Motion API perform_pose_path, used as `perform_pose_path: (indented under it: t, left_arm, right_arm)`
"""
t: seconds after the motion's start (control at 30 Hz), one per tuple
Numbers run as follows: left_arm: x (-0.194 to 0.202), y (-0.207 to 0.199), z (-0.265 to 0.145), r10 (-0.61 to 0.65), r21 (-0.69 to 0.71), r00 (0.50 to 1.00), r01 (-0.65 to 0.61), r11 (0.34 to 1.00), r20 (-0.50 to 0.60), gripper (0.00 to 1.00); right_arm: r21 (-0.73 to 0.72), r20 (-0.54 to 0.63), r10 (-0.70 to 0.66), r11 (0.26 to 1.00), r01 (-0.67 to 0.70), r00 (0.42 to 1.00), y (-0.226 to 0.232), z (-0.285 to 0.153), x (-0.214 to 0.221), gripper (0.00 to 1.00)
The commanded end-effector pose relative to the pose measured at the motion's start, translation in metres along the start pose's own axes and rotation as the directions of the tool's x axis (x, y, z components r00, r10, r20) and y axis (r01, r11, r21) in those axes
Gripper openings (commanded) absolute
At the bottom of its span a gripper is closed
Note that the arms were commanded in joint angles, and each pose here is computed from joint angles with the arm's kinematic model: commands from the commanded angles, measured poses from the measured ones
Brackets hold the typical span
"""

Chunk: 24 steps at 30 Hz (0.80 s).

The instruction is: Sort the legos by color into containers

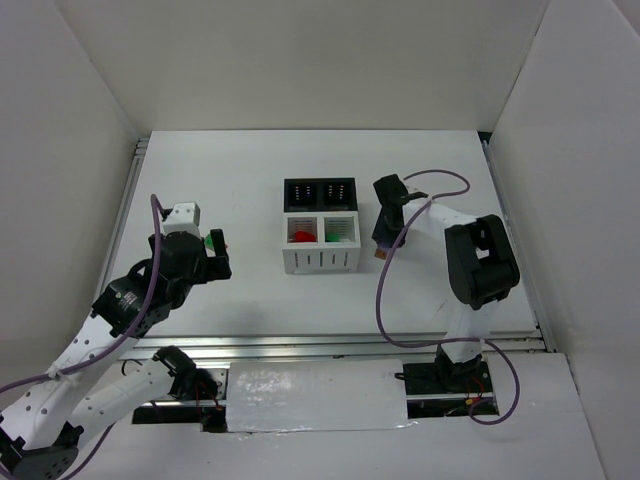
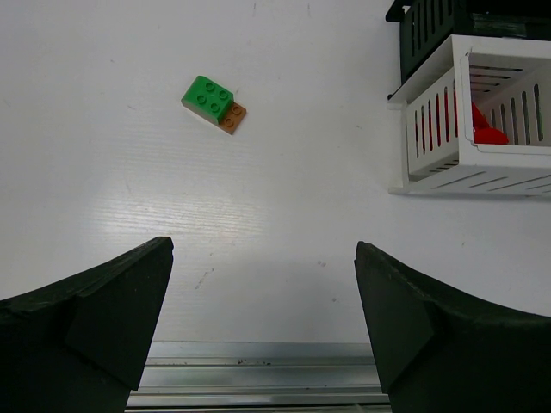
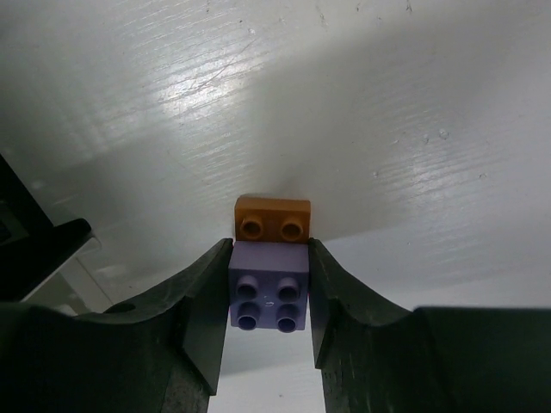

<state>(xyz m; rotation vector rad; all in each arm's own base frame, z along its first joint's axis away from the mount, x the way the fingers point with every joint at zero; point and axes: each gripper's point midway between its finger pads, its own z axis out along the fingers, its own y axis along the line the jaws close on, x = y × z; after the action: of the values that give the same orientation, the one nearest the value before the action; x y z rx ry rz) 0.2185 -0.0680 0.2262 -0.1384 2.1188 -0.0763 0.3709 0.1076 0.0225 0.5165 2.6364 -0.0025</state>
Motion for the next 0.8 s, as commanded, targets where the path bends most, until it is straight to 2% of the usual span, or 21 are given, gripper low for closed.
perform_pose_path:
  t: [0.0,0.17,0.2,0.3,0.33,0.37,0.4,0.43,0.47,0.5,0.53,0.57,0.6,0.63,0.7,0.77]
  left_arm:
    - [-0.01,-0.003,-0.001,-0.02,0.018,0.999,0.019,1.0,0.039,0.99]
    - [-0.011,-0.015,-0.003,-0.028,0.078,0.999,0.026,0.997,0.025,1.0]
    - [-0.011,-0.021,-0.004,-0.03,0.112,0.999,0.028,0.993,0.02,0.99]
    - [-0.015,-0.06,-0.016,-0.02,0.335,1.0,0.013,0.942,0.017,0.99]
    - [-0.014,-0.085,-0.028,-0.011,0.472,1.0,0.009,0.881,0.003,1.0]
    - [-0.014,-0.098,-0.033,-0.005,0.536,1.0,0.009,0.844,-0.009,0.99]
    - [-0.014,-0.112,-0.041,-0.002,0.605,1.0,0.011,0.796,-0.014,1.0]
    - [-0.011,-0.125,-0.048,0.001,0.671,0.999,0.023,0.741,-0.035,1.0]
    - [-0.017,-0.152,-0.07,0.004,0.798,1.0,0.013,0.602,-0.02,0.99]
    - [-0.019,-0.163,-0.081,0.005,0.852,1.0,0.009,0.523,-0.014,1.0]
    - [-0.015,-0.174,-0.09,0.003,0.892,1.0,0.024,0.452,-0.028,1.0]
    - [-0.028,-0.186,-0.102,-0.023,0.932,1.0,-0.009,0.362,0.019,1.0]
    - [-0.023,-0.195,-0.118,0.001,0.964,1.0,-0.014,0.266,0.014,1.0]
    - [-0.024,-0.2,-0.125,0.003,0.974,1.0,-0.008,0.226,0.007,1.0]
    - [-0.027,-0.215,-0.138,0.01,0.99,0.999,-0.036,0.139,0.035,0.99]
    - [-0.027,-0.225,-0.142,0.02,0.995,0.999,-0.033,0.098,0.032,0.98]
  right_arm:
    - [-0.035,0.043,0.024,0.999,-0.023,0.999,0.007,-0.013,-0.014,0.0]
    - [-0.092,0.125,0.042,0.995,-0.031,0.991,0.003,-0.052,-0.026,0.0]
    - [-0.137,0.182,0.061,0.99,-0.036,0.981,0.004,-0.079,-0.037,0.0]
    - [-0.244,0.283,0.094,0.97,-0.023,0.955,-0.002,-0.138,-0.045,0.0]
    - [-0.284,0.3,0.076,0.959,0.013,0.951,-0.003,-0.15,-0.039,0.0]
    - [-0.345,0.313,0.069,0.937,0.046,0.947,0.001,-0.165,-0.036,0.0]
    - [-0.513,0.355,0.071,0.848,0.131,0.932,0.021,-0.208,-0.033,0.0]
    - [-0.584,0.381,0.041,0.785,0.206,0.924,0.03,-0.227,-0.025,0.0]
    - [-0.643,0.381,0.013,0.722,0.255,0.924,0.037,-0.238,-0.012,0.0]
    - [-0.705,0.424,0.009,0.632,0.323,0.906,0.045,-0.267,-0.006,0.0]
    - [-0.783,0.406,-0.051,0.495,0.376,0.912,0.056,-0.285,0.018,0.0]
    - [-0.815,0.415,-0.065,0.418,0.402,0.907,0.06,-0.299,0.027,0.0]
    - [-0.831,0.467,-0.041,0.32,0.454,0.883,0.064,-0.324,0.029,0.0]
    - [-0.87,0.441,-0.071,0.21,0.445,0.895,0.067,-0.336,0.048,0.0]
    - [-0.864,0.497,-0.051,0.064,0.499,0.866,0.069,-0.366,0.06,0.0]
    - [-0.853,0.521,-0.028,-0.025,0.521,0.853,0.072,-0.387,0.073,0.0]
